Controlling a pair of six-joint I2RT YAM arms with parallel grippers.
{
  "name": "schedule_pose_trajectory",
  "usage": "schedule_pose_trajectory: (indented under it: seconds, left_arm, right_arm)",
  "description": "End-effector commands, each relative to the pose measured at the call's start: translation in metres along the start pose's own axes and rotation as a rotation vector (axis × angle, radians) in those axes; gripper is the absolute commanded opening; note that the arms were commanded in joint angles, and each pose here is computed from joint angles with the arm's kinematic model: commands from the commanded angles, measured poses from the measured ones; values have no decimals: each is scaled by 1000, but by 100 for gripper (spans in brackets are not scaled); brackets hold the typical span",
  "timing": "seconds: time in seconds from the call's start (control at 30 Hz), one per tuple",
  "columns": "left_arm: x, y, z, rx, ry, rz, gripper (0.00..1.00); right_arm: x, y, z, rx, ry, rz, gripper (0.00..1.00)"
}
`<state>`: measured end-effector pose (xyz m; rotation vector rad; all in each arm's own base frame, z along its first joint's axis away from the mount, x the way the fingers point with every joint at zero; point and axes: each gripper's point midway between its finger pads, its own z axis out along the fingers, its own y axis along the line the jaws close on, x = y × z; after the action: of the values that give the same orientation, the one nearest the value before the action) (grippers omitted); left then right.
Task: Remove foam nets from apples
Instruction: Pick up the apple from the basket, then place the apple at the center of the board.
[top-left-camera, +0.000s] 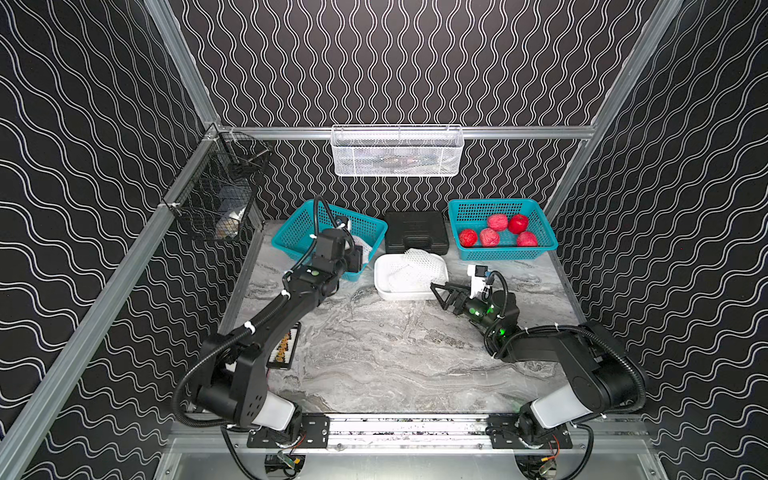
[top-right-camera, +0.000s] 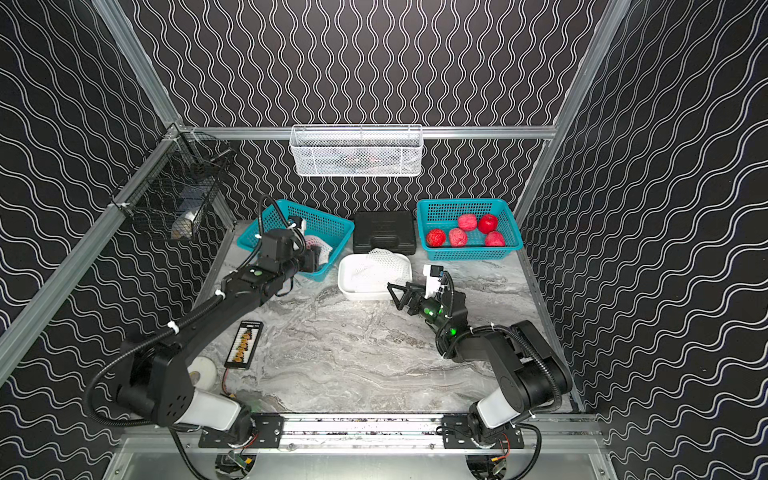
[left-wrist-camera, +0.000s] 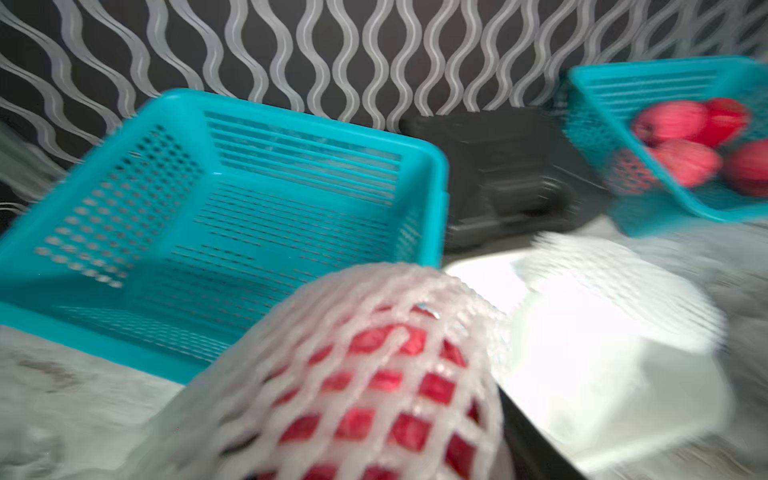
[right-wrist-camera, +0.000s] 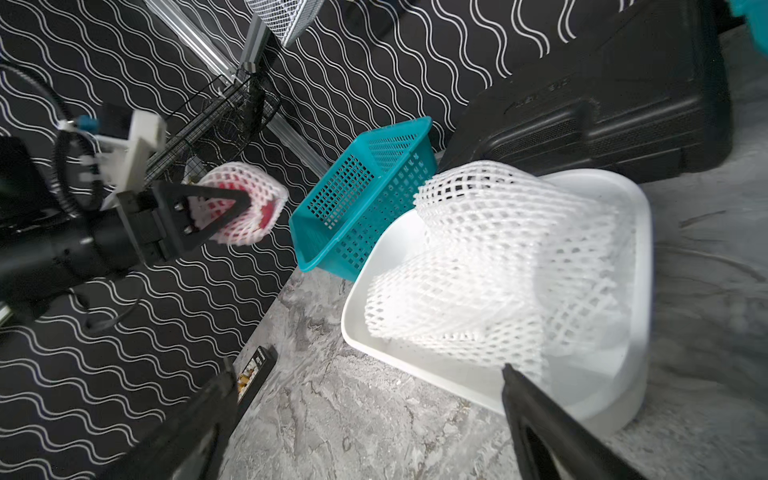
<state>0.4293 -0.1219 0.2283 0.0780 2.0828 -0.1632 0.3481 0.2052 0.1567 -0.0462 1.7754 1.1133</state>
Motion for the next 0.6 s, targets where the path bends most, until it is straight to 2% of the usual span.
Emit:
schedule_pose_trajectory:
  seconds: [0.0, 0.1, 0.2, 0.33, 0.57]
  left_arm:
    - [8, -20, -22, 39, -9, -46, 65]
    - [28, -50, -43, 121, 1, -29, 66]
    - [60, -81, -56, 198, 56, 3, 66]
    - [105, -113, -65, 260, 140, 48, 66]
    - [168, -159, -71, 348, 216, 170, 66]
  right_arm:
    - [-7, 1, -3, 8, -33, -21, 100]
    - [-9, -4, -7, 39, -54, -31, 100]
    - [-10, -6, -11, 47, -76, -27, 100]
    - [-13, -6, -13, 42, -93, -26, 100]
    - [-8, -14, -10, 57, -81, -16, 100]
